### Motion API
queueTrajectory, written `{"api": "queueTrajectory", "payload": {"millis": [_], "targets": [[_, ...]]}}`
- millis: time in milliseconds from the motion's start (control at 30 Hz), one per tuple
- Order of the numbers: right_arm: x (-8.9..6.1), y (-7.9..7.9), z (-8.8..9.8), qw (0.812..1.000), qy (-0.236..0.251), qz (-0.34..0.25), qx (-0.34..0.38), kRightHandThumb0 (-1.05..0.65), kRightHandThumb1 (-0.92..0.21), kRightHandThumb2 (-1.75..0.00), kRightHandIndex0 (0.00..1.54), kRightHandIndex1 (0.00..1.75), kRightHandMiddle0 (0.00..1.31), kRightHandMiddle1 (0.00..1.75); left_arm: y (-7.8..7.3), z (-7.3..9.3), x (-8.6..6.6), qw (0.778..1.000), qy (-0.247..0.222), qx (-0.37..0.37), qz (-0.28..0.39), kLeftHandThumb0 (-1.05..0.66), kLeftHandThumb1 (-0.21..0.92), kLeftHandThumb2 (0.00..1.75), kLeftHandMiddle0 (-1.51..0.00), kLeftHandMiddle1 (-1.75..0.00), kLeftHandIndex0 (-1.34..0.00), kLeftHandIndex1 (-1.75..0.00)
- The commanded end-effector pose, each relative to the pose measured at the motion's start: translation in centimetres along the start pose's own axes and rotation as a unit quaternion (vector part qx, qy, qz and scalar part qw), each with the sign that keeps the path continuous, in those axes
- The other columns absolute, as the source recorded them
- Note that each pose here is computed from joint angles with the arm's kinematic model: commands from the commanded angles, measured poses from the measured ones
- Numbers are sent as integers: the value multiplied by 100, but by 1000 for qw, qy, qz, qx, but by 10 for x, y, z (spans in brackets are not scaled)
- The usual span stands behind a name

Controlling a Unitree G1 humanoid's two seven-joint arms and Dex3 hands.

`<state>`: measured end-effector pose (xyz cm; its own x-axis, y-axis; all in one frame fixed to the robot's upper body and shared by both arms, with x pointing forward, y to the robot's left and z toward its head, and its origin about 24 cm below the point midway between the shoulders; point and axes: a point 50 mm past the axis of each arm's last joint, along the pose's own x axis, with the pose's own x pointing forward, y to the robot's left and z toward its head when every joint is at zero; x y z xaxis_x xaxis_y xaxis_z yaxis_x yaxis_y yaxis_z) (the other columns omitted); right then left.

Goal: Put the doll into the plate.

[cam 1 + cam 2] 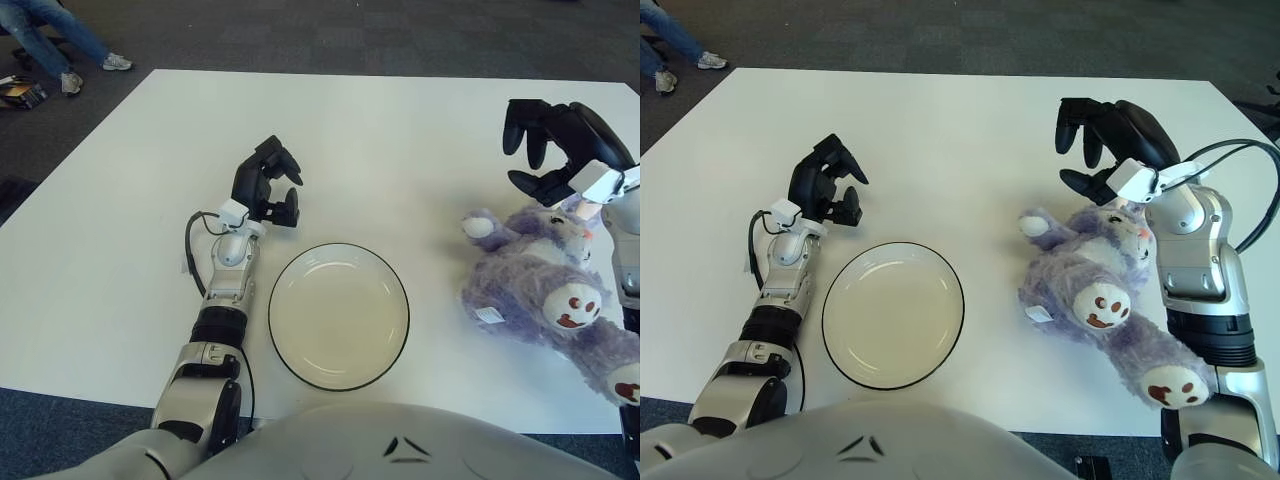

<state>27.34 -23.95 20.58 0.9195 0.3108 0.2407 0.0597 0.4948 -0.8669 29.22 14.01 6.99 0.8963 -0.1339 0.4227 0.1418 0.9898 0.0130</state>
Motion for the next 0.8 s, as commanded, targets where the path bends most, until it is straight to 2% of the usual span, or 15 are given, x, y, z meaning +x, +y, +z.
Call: {"api": "queueTrajectory", "payload": {"millis": [0, 200, 267, 333, 400, 500, 633, 767], "targets": [[-4, -13, -4, 1000, 10, 3, -3, 0, 4, -168, 92, 162, 65, 175, -1, -24, -31, 998, 65, -9, 16, -1, 10, 157, -66, -175, -65, -175], [-12, -28, -9, 999, 28, 11, -14, 0, 3, -166, 92, 161, 64, 175, -1, -24, -31, 998, 64, -8, 15, -1, 10, 157, -66, -175, -65, -175], [-23, -37, -17, 999, 43, 14, -29, 0, 4, -167, 92, 161, 64, 175, -1, -24, -31, 998, 63, -8, 15, -1, 10, 157, -66, -175, -65, -175], [-34, -46, -24, 997, 57, 21, -49, 0, 4, -169, 92, 163, 65, 175, 0, -23, -31, 998, 62, -8, 16, -1, 2, 162, -78, -175, -73, -162], [-39, -50, -26, 996, 62, 26, -60, 0, 5, -170, 92, 165, 66, 175, 0, -23, -31, 998, 62, -8, 16, -1, 5, 161, -73, -175, -70, -168], [-43, -56, -18, 993, 62, 48, -91, 0, 5, -171, 91, 167, 66, 175, 2, -23, -30, 998, 62, -8, 17, -1, 8, 159, -69, -175, -67, -172], [-49, -58, -17, 988, 67, 81, -111, 0, 1, -168, 87, 170, 63, 175, 3, -23, -30, 998, 64, -9, 18, -1, 9, 158, -67, -175, -66, -174], [-65, -52, -14, 987, 73, 87, -110, 0, -3, -164, 82, 172, 60, 175, 4, -23, -30, 997, 69, -11, 19, -1, 10, 157, -66, -175, -65, -175]]}}
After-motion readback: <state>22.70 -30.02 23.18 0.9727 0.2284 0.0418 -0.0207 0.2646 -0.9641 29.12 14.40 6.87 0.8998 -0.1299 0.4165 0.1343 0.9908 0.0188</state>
